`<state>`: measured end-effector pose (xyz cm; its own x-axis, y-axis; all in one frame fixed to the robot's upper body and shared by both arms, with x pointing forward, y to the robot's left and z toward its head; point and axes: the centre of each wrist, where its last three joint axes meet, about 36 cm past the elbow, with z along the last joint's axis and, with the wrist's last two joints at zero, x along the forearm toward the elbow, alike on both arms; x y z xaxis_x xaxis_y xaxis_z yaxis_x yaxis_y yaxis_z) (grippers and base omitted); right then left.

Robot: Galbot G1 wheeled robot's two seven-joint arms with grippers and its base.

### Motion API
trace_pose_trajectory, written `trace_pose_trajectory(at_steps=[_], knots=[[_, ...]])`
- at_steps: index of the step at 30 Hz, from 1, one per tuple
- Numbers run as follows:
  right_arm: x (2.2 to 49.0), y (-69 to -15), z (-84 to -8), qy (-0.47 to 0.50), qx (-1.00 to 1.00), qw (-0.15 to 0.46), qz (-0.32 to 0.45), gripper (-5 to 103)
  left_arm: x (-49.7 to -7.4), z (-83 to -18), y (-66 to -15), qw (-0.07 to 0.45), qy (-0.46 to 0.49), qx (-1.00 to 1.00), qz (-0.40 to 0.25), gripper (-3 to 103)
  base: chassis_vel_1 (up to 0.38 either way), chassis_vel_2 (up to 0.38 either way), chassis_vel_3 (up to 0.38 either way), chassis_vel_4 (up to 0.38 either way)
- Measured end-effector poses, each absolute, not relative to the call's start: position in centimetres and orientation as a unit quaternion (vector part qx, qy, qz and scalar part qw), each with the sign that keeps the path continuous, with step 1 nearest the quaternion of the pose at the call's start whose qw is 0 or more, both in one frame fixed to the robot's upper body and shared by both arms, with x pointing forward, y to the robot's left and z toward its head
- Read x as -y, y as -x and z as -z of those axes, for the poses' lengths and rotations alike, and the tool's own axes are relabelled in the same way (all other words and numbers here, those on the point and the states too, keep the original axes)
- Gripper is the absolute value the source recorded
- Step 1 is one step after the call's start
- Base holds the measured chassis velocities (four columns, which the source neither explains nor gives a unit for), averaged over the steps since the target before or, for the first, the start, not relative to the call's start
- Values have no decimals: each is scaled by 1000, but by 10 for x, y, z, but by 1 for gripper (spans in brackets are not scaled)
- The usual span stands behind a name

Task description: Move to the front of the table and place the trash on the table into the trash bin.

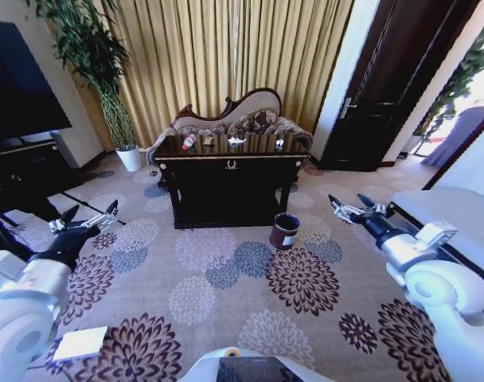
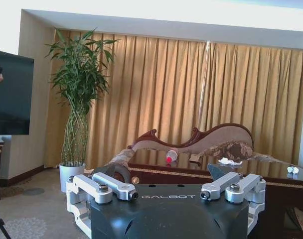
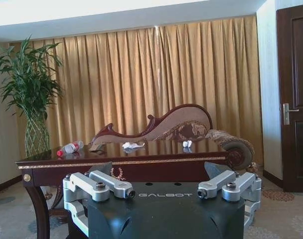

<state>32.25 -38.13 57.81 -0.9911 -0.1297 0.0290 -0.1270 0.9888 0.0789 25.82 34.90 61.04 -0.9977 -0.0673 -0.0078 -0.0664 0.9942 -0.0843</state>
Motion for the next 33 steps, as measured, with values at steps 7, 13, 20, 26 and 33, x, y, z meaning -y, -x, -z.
trace_pose_trajectory(at_steps=[7,13,20,26,33], knots=[[384,-324,-576,-60,997,10,40,100,-348,-609,-259,-1,32,-999,44,100,0,0,0,0],[384,-324,-576,-60,997,9,39,100,-347,-609,-259,-2,30,-999,45,100,0,0,0,0],[384,-324,-576,-59,997,9,38,100,-347,-610,-260,-1,29,-999,45,100,0,0,0,0],[384,-325,-577,-59,998,8,37,100,-347,-610,-260,1,28,-999,44,100,0,0,0,0],[384,-325,-576,-59,998,8,37,100,-347,-611,-260,1,29,-999,43,100,0,0,0,0]])
